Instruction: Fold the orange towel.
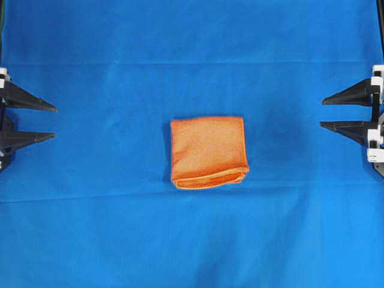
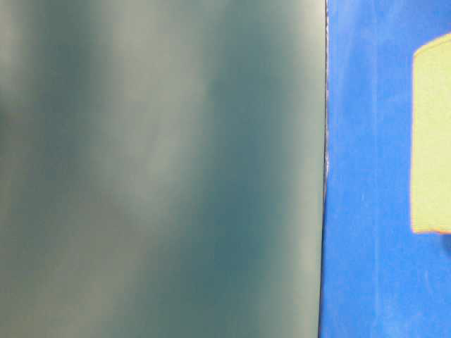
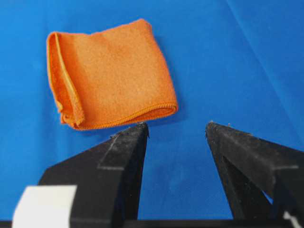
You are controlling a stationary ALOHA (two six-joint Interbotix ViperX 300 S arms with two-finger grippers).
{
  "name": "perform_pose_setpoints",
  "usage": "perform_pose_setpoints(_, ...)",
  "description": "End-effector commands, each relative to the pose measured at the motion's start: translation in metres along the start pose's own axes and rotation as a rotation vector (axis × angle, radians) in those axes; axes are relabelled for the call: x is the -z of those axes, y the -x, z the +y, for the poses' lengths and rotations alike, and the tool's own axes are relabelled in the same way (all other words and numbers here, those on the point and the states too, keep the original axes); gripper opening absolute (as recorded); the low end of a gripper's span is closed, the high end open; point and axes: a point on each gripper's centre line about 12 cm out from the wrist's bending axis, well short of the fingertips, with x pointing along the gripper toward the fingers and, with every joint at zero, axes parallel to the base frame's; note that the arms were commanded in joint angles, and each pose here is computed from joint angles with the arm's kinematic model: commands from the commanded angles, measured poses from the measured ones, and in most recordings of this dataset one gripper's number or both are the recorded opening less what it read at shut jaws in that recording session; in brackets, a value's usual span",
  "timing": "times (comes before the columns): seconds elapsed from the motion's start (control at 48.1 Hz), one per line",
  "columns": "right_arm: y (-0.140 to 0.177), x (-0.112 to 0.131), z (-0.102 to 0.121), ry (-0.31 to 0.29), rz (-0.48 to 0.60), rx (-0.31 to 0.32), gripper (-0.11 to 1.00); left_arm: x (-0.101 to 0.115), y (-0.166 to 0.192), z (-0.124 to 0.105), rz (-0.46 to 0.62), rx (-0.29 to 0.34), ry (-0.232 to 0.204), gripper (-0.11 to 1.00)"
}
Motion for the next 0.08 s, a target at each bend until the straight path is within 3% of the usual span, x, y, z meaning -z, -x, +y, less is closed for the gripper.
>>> perform_pose_setpoints(0.0, -0.0008, -0.0045, 0.001, -0.004, -0.008, -0.005, 0.58, -0.0037, -0.0015, 0.0008, -0.001, -0.005, 0.001, 0.52)
perform_pose_setpoints(0.062, -0.0007, -0.0046, 0.0013, -0.003, -0.009, -0.008, 0.58, -0.0037, -0.0015, 0.0008, -0.001, -0.005, 0.001, 0.52)
